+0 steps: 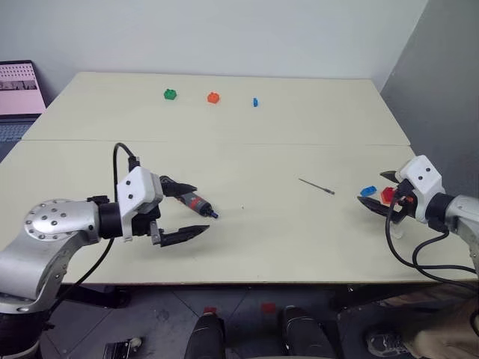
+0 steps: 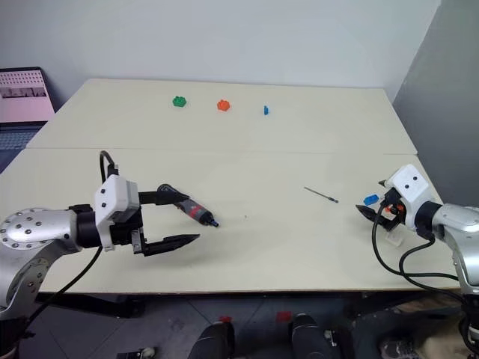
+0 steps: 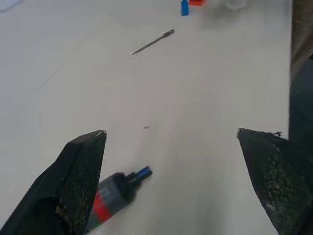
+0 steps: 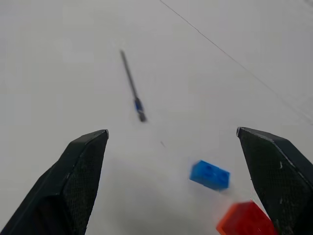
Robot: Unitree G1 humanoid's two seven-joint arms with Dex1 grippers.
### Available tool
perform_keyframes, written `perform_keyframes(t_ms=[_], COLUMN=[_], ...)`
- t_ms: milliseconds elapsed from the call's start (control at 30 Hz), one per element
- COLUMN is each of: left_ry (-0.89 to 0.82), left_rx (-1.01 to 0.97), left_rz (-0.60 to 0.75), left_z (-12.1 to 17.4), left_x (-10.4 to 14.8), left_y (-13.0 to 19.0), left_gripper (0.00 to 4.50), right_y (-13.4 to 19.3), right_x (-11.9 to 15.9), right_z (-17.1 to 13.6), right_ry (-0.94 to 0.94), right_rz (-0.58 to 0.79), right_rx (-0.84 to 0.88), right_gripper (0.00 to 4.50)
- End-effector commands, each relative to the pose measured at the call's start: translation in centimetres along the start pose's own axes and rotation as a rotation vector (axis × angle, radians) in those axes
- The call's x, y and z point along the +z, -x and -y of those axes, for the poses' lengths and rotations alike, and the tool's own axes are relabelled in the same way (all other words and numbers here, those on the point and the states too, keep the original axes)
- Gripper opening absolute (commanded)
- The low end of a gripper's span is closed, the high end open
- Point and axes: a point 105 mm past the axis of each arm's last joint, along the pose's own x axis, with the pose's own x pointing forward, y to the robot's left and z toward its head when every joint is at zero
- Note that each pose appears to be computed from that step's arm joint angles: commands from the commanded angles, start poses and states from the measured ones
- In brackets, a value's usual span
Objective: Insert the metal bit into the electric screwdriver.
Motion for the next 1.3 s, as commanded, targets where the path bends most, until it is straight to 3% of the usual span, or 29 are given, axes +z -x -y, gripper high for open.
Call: perform_keyframes(t_ms=[33, 267, 533, 1033, 1300], left_ry=[-0.070, -0.146, -0.262, -0.562, -0.663], left_rx=[0.053, 0.045, -0.043, -0.493, -0.592], left_rz=[-0.096, -0.233, -0.248, -0.392, -0.476], left_z=[-1.1, -1.9, -3.6, -5.7, -6.4], left_x=[-1.2, -3.5, -2.8, -1.9, -1.7], left_y=[1.9, 3.8, 3.3, -4.0, -7.2], left_gripper=[4.50, 4.50, 4.50, 4.50, 4.50], right_y=[1.3, 2.5, 3.2, 3.7, 3.9], right_x=[4.1, 5.7, 5.6, 6.5, 6.9], right_z=[-2.4, -6.6, -7.7, -9.6, -10.7], right_ry=[0.090, 0.129, 0.132, 0.055, 0.033], right_rz=[0.108, 0.109, 0.077, 0.116, 0.120], right_rx=[0.168, 0.437, 0.484, 0.485, 0.476], right_gripper=[4.42, 4.42, 4.42, 4.42, 4.42])
